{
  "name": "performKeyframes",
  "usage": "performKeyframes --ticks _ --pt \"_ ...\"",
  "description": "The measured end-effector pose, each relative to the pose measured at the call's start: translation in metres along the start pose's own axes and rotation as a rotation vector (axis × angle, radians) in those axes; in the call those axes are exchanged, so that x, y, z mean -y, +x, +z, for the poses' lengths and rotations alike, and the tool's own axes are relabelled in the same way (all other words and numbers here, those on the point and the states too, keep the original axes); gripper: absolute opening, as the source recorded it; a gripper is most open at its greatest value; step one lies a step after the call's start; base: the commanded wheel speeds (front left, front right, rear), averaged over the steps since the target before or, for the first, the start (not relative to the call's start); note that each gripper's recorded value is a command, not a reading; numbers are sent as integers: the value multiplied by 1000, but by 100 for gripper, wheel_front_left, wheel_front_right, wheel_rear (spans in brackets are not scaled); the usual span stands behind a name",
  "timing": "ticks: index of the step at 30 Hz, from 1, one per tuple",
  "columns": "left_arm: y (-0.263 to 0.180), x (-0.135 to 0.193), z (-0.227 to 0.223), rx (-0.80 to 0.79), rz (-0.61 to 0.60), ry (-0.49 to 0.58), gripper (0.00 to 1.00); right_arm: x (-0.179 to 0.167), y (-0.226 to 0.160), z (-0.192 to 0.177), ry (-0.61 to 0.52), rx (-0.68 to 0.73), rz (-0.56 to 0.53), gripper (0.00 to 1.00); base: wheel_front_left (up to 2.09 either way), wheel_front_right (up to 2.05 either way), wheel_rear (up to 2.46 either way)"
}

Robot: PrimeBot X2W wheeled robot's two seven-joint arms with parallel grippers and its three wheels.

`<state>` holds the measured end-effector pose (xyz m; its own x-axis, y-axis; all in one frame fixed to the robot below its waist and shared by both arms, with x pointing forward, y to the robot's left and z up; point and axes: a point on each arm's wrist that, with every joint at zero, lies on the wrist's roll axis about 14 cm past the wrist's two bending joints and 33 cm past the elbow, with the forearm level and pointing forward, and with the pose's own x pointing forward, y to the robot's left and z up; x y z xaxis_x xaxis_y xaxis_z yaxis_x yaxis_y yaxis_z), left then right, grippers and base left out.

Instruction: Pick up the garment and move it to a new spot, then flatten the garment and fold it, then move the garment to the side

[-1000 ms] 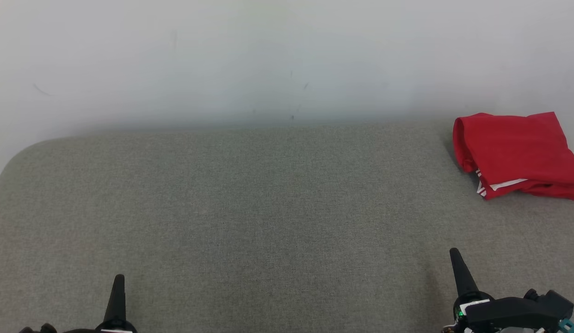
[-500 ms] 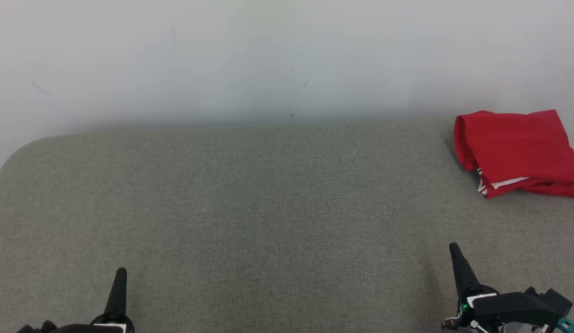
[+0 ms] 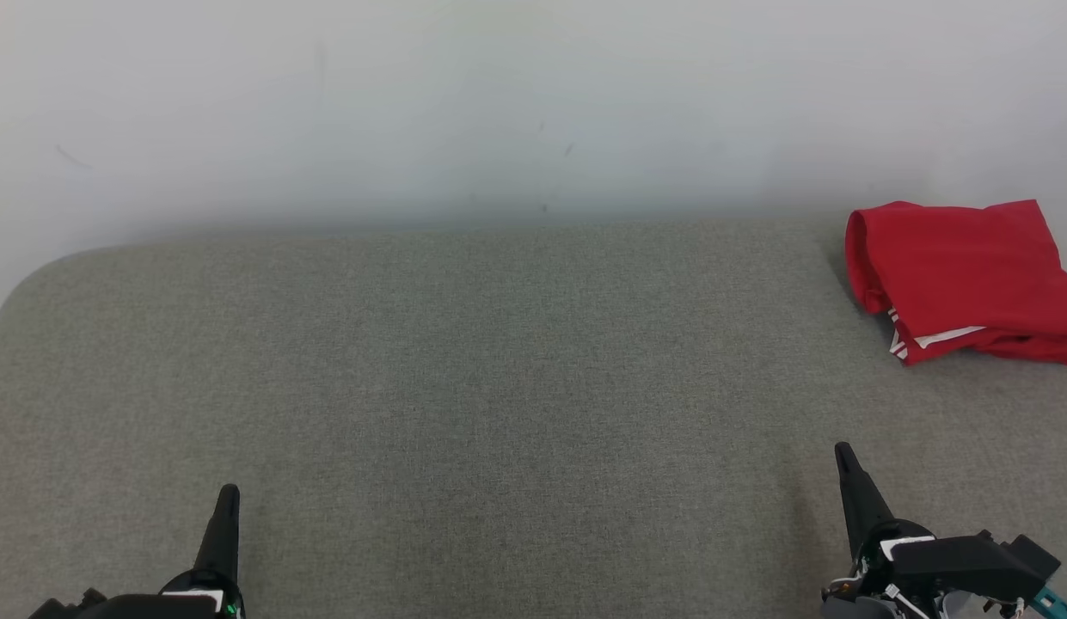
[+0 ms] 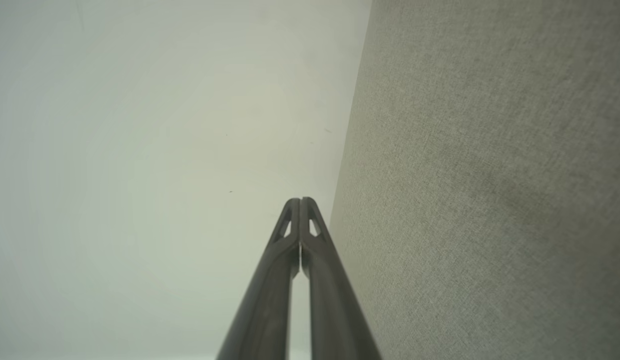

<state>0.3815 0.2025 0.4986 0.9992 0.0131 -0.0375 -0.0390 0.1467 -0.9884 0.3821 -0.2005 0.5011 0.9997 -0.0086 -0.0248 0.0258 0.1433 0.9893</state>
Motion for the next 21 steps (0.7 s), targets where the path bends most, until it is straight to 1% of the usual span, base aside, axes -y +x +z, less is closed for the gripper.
performKeyframes --ticks 21 --pt "6 6 -2 -14 -29 -147 0 -5 6 1 145 -7 21 0 0 0 0"
